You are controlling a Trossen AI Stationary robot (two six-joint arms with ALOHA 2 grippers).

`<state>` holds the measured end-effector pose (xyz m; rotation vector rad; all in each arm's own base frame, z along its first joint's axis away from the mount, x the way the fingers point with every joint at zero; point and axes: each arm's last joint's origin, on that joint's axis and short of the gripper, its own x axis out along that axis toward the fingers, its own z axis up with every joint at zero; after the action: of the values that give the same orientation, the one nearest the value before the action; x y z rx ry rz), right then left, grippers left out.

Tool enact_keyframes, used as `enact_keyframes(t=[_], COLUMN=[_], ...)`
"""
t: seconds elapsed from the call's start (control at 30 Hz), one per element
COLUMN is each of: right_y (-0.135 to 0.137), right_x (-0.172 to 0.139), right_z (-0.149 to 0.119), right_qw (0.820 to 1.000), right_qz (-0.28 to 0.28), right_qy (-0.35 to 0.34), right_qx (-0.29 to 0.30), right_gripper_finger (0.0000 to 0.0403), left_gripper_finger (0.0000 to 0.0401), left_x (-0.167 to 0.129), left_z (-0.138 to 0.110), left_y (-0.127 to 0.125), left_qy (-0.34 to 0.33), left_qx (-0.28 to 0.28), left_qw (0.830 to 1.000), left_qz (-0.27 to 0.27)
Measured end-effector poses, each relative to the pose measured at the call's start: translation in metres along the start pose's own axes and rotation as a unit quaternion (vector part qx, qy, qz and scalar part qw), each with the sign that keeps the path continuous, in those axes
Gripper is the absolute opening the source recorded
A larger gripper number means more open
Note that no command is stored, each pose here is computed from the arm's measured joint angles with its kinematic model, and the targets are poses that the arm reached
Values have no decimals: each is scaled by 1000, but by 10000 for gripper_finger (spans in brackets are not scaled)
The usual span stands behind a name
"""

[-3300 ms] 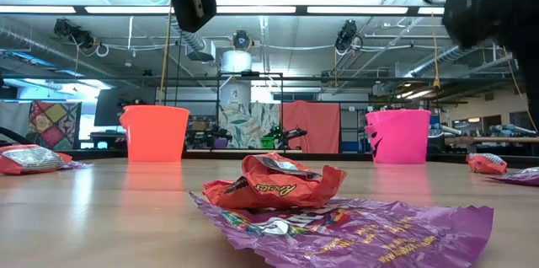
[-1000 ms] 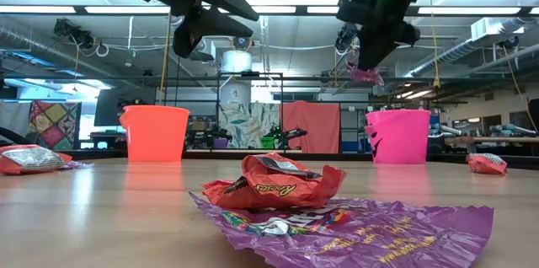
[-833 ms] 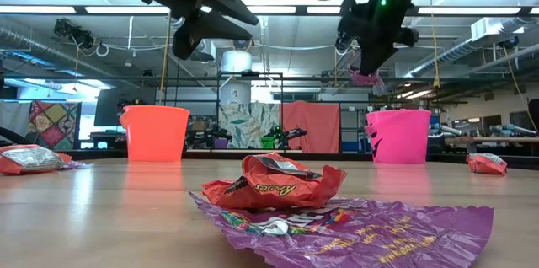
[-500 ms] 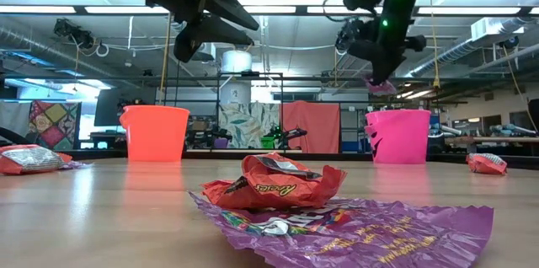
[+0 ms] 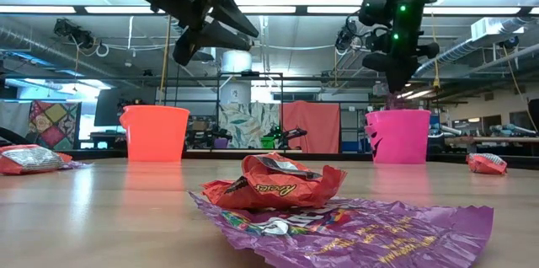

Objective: Sort candy by brand, put in halloween buckets
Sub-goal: Put the purple candy into the pink bucket

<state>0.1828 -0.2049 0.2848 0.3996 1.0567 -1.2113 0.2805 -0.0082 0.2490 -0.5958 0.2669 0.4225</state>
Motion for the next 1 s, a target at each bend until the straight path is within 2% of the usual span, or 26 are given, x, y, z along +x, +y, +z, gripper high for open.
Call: enact_keyframes(t=[0.2, 0.33, 0.5, 0.6, 0.7, 0.8, 0.93, 1.0], right_y=[0, 11, 35, 51, 69, 86, 106, 115], right_x=[0, -3, -16, -25, -35, -47, -62, -69], right_z=[0, 1, 4, 4, 0, -5, -12, -16], right_qw=[1000, 995, 986, 978, 966, 954, 940, 933], right_qz=[13, 101, 155, 189, 243, 286, 325, 343], right_qy=[1, 4, -48, -73, -80, -85, -98, -107], right_qx=[-8, -11, -35, -47, -39, -28, -33, -36], right_gripper_finger=[170, 188, 190, 189, 189, 189, 188, 188], left_gripper_finger=[129, 129, 129, 129, 129, 129, 129, 129], left_x=[-1, -8, -29, -47, -61, -73, -84, -87], left_z=[0, 0, 0, -2, -6, -12, -21, -25], left_y=[0, 1, 13, 23, 34, 44, 56, 59], left_qy=[8, 39, 97, 137, 177, 215, 271, 299], left_qx=[-16, 3, 42, 22, -16, -54, -94, -94], left_qw=[1000, 999, 994, 989, 977, 959, 925, 910], left_qz=[-9, -20, 20, 61, 114, 175, 247, 270])
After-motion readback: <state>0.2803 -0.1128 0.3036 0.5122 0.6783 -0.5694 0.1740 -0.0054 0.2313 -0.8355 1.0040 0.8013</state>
